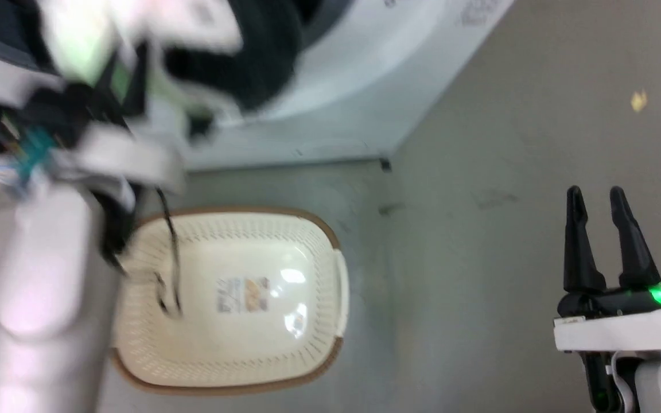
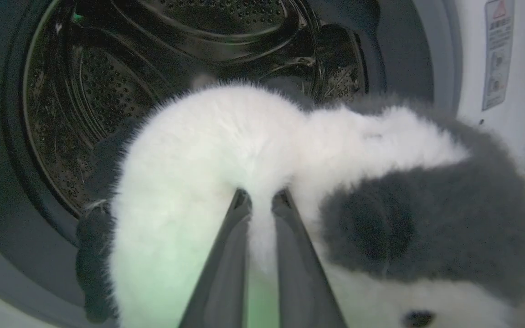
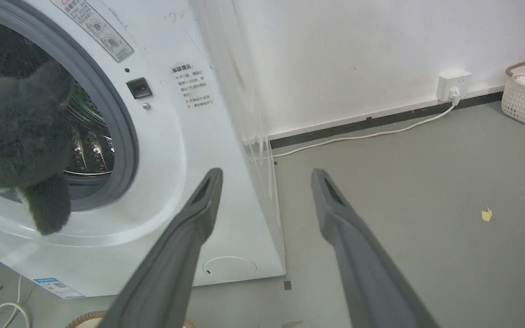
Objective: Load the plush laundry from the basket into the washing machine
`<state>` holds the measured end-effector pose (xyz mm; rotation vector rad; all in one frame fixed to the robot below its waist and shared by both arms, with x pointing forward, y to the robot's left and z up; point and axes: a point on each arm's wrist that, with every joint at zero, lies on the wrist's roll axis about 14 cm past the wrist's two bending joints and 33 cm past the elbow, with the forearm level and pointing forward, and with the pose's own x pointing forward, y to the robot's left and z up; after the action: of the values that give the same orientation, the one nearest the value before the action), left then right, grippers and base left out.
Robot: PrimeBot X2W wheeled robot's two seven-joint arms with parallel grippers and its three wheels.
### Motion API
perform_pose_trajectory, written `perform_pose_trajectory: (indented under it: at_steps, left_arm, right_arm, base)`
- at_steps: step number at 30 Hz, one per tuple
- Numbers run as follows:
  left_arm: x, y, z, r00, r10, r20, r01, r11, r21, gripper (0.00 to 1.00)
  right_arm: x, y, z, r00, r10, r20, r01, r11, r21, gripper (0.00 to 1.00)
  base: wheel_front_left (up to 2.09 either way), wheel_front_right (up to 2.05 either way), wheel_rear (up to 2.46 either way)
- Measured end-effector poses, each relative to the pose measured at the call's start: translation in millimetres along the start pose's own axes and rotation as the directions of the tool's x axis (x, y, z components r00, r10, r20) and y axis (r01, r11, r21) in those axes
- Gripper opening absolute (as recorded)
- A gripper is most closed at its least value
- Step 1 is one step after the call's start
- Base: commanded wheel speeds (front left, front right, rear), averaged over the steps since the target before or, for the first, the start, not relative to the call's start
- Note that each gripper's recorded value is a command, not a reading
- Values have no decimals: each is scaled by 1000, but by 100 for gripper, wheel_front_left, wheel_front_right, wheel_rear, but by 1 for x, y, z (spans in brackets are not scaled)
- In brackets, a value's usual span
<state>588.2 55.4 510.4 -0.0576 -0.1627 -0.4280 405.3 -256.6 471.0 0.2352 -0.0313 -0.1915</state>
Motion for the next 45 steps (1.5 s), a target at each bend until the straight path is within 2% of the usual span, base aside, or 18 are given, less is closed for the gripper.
perform_pose_trajectory:
  at_steps: [1,2,5,8,11,17,19,27,28,29,37,45]
  left_arm:
    - [13,5,-2,1000,-2,1,2,1000,12,0]
    - [53,17,-10,1000,-3,-15,3,999,34,0]
    - [88,30,-27,998,14,-61,-12,1000,26,0]
    - [117,43,-48,993,28,-118,-21,998,62,0]
    - [139,54,-70,983,53,-174,-46,998,45,0]
    - [159,66,-128,945,87,-316,-87,996,14,0]
    - [161,66,-143,932,85,-352,-78,996,36,0]
    - [166,68,-160,908,84,-410,-54,995,83,0]
    - [165,69,-159,908,85,-411,-55,995,83,94]
    - [164,69,-158,907,86,-412,-56,995,85,100]
    - [141,60,-142,913,73,-401,-54,997,57,100]
    - [86,26,-95,955,18,-295,-17,1000,4,100]
  right_arm:
    - [2,-3,-6,1000,-10,-15,10,1000,0,100]
    - [4,-16,-21,997,-49,-56,48,999,-5,100]
    - [6,-28,-34,992,-85,-91,84,996,-16,100]
    - [6,-35,-45,986,-109,-125,107,994,-26,100]
    - [8,-46,-48,982,-140,-130,135,990,-44,100]
    - [7,-62,-55,970,-192,-151,188,981,-39,100]
    - [7,-64,-56,967,-200,-157,195,980,-44,100]
    - [8,-65,-63,965,-200,-173,194,980,-48,100]
    - [8,-64,-62,966,-197,-170,191,980,-48,100]
    - [9,-64,-61,967,-196,-165,191,981,-46,100]
    - [14,-59,-29,982,-171,-77,166,984,-64,100]
    - [0,-46,20,991,-124,43,128,987,-95,100]
  base:
    - [0,0,0]
    - [0,0,0]
    - [0,0,0]
    - [0,0,0]
    - [0,0,0]
    - [0,0,0]
    - [0,0,0]
    - [0,0,0]
    - [0,0,0]
    - [0,0,0]
    - [0,0,0]
    - [0,0,0]
